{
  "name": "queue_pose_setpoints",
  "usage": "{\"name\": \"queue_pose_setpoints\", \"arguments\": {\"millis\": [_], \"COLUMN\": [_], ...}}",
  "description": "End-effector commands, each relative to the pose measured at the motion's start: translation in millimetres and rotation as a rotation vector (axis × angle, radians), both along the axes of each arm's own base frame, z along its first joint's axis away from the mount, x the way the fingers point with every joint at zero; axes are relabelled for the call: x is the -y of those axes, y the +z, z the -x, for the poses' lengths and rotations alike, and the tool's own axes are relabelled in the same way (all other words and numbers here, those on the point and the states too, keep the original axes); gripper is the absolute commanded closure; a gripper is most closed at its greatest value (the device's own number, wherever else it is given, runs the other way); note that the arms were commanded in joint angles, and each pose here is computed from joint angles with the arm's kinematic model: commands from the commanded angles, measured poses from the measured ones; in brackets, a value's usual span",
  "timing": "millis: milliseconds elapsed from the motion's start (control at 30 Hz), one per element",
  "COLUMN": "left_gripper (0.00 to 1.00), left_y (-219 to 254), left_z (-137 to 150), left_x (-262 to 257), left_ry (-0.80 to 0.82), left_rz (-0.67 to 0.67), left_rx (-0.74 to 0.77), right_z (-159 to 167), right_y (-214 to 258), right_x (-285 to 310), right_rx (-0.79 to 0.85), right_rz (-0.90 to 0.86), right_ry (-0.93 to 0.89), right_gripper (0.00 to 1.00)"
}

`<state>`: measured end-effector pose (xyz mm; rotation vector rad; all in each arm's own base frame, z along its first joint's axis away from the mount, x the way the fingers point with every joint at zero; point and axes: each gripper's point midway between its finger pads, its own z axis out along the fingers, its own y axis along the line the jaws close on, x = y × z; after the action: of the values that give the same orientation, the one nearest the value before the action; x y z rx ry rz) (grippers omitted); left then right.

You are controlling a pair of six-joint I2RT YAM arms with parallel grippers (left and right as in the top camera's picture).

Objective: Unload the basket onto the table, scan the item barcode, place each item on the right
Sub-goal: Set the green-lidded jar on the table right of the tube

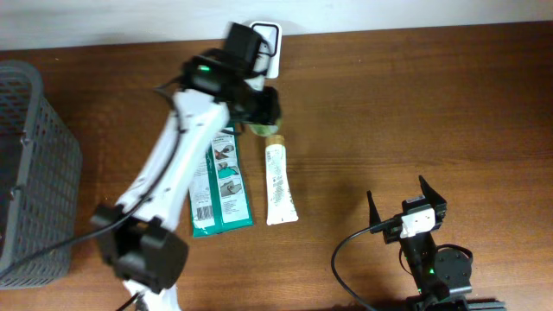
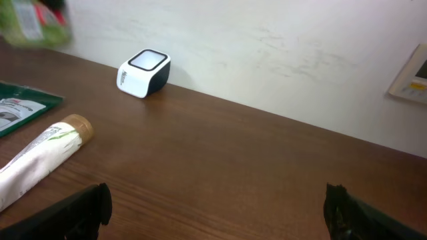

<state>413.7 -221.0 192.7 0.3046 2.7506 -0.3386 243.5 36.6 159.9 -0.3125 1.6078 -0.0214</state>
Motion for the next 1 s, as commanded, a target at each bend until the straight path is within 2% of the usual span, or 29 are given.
{"name": "queue_pose_setpoints", "arguments": {"millis": [0, 167, 367, 633, 767, 800, 867, 967], "left_gripper": [0.53, 0.53, 0.52, 0.49, 0.48, 0.46, 0.30, 0.23], "left_y": [-32.5, -111.9, -155.8, -165.6, -165.2, -165.2, -165.2, -165.4], "left_z": [7.5, 34.2, 54.5, 51.0, 39.4, 39.4, 39.6, 40.2], "left_x": [46.6, 99.1, 138.1, 137.0, 133.3, 133.3, 133.3, 132.8], "left_ry": [-0.062, -0.122, -0.161, -0.152, -0.133, -0.133, -0.133, -0.133], "left_rz": [-0.002, -0.067, -0.081, -0.110, -0.140, -0.140, -0.139, -0.141], "left_rx": [-0.037, -0.166, -0.198, -0.183, -0.127, -0.127, -0.128, -0.130], "right_z": [0.6, 0.6, 0.6, 0.6, 0.6, 0.6, 0.6, 0.6], "right_y": [-2.3, -2.3, -2.3, -2.3, -2.3, -2.3, -2.3, -2.3], "right_x": [-3.0, -2.9, -2.9, -2.9, -3.0, -2.9, -3.0, -3.0], "right_rx": [-0.006, -0.006, -0.006, -0.006, -0.006, -0.006, -0.006, -0.006], "right_rz": [-0.011, -0.011, -0.011, -0.011, -0.011, -0.011, -0.011, -0.011], "right_ry": [0.013, 0.013, 0.013, 0.013, 0.013, 0.013, 0.013, 0.013], "right_gripper": [0.02, 0.02, 0.02, 0.02, 0.02, 0.02, 0.02, 0.02]}}
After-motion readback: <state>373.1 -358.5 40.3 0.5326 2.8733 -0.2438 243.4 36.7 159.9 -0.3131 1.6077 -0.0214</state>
